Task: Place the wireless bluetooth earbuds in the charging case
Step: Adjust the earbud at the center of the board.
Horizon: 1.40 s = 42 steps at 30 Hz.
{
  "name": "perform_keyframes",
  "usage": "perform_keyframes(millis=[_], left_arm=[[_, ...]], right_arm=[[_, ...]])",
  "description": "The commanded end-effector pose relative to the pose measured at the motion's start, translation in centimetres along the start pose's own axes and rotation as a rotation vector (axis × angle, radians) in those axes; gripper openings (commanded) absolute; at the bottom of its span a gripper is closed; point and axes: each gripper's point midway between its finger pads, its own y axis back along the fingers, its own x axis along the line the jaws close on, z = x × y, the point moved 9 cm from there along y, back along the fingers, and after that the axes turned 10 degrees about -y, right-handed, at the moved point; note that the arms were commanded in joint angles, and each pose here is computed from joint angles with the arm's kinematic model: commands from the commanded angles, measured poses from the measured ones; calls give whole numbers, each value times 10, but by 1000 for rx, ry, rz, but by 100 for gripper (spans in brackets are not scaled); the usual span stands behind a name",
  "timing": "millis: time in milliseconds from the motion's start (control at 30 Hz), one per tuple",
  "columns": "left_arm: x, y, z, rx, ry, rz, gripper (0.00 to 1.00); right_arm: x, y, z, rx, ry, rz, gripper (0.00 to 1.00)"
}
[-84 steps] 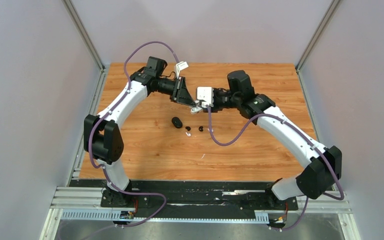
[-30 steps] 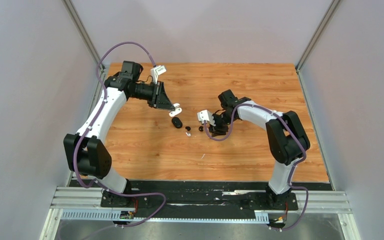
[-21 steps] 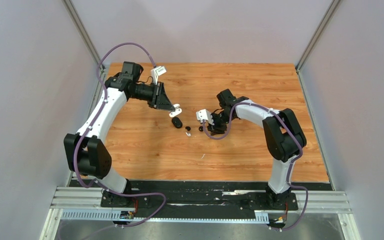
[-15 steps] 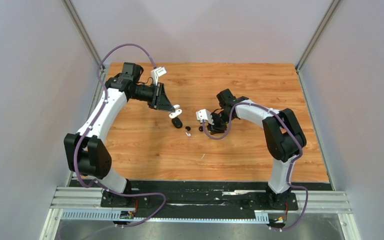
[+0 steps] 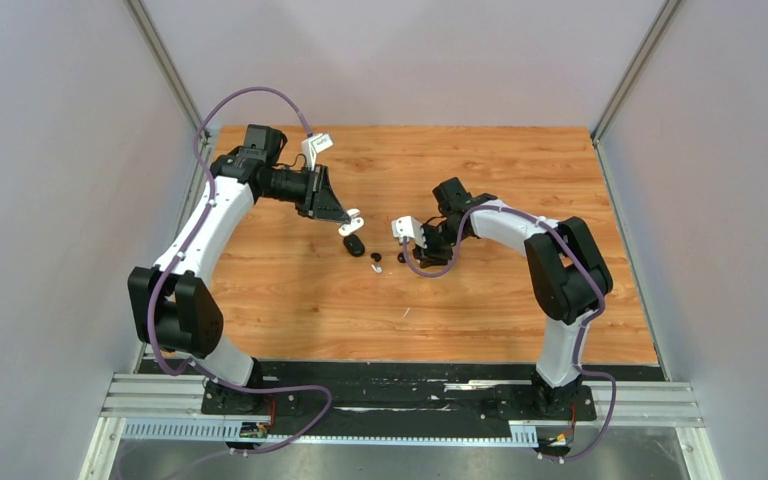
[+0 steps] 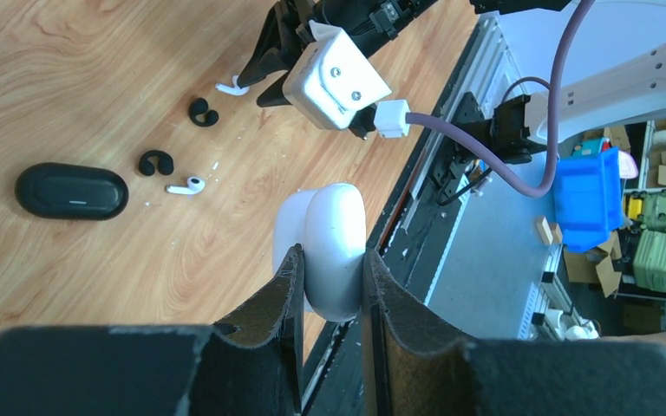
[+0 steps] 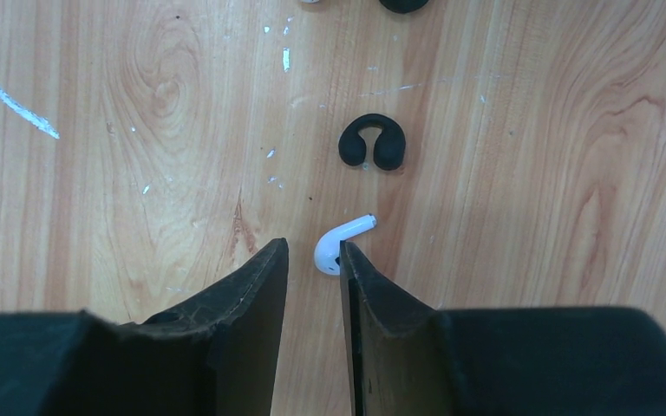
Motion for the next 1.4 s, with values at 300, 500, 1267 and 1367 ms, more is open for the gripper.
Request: perform_keyframes(millis=[300,500,1267,1367], left_arm=[[-15,24,-3,-24,-4,54,0],[-10,32,-4,-38,18,98,0],[-6,32,-7,-47,22,121,0],[-6,33,-7,-49,22,124,0]], right_arm=[[4,38,91,-257,-462,-119,39],[21,25,83,-249,-588,-106,39],[-8,6,13,-20,-100,-40,46],[-9,3,11,-14,-93,-31,45]])
